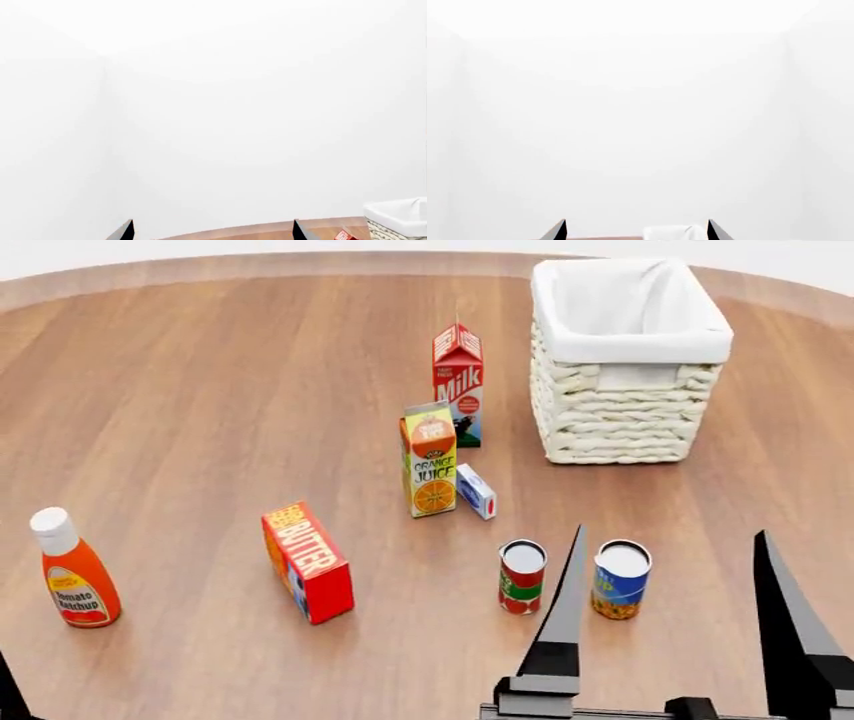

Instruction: Pick up the alphabet soup and the tomato sauce, and put them in the basket.

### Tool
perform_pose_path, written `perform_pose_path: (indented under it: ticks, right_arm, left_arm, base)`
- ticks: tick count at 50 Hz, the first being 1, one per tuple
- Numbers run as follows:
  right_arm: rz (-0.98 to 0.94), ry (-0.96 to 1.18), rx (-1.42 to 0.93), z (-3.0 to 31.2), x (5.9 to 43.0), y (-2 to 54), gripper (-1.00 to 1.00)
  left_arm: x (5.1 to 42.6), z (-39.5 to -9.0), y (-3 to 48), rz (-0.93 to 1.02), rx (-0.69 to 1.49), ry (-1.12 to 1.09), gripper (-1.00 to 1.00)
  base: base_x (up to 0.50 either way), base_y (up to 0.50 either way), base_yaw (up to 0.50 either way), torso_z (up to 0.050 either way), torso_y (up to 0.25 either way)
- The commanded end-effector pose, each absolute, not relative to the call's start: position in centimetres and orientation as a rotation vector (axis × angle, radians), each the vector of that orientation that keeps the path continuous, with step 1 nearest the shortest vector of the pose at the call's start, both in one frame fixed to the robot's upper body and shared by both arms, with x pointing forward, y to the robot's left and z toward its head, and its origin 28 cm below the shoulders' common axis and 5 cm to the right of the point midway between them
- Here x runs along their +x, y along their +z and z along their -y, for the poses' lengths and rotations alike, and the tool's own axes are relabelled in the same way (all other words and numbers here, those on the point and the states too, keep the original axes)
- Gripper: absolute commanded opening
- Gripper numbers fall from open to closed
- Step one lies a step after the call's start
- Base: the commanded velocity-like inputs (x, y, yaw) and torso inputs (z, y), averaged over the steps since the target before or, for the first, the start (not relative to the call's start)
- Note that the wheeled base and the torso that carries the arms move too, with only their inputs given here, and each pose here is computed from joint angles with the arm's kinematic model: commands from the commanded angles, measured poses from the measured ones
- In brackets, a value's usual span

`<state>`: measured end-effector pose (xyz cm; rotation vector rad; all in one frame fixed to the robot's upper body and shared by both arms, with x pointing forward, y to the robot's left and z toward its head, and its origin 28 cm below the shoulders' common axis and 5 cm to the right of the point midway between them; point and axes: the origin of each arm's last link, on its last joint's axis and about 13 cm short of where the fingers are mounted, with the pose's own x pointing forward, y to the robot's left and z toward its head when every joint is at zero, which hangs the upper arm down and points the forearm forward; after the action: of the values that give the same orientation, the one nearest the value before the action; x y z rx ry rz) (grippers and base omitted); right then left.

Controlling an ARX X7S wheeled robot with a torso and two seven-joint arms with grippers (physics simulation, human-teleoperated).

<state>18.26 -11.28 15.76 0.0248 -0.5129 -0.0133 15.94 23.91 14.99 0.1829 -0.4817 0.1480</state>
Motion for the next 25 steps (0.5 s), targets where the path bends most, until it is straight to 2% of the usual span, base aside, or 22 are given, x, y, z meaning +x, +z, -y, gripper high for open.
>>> perform_pose_path:
  ticks: [1, 7, 25]
  right_arm:
    - [0.52, 0.001, 0.039, 11.1, 17.9, 16.4, 1.0]
    - [0.518, 0.011, 0.048, 11.0, 17.7, 16.4, 1.0]
    - [0.512, 0.025, 0.041, 10.9, 17.7, 15.8, 1.0]
  left_arm:
    - [15.8, -23.7, 15.2, 0.497, 0.177, 0.137, 1.0]
    - [15.6, -23.6, 15.4, 0.508, 0.141, 0.112, 1.0]
    - [15.7, -23.2, 15.0, 0.495, 0.147, 0.081, 1.0]
  base:
    - [0.0, 0.0, 0.0, 0.05, 0.0]
    - [0.0, 0.0, 0.0, 0.05, 0.0]
    - [0.0, -0.14, 0.0, 0.0, 0.0]
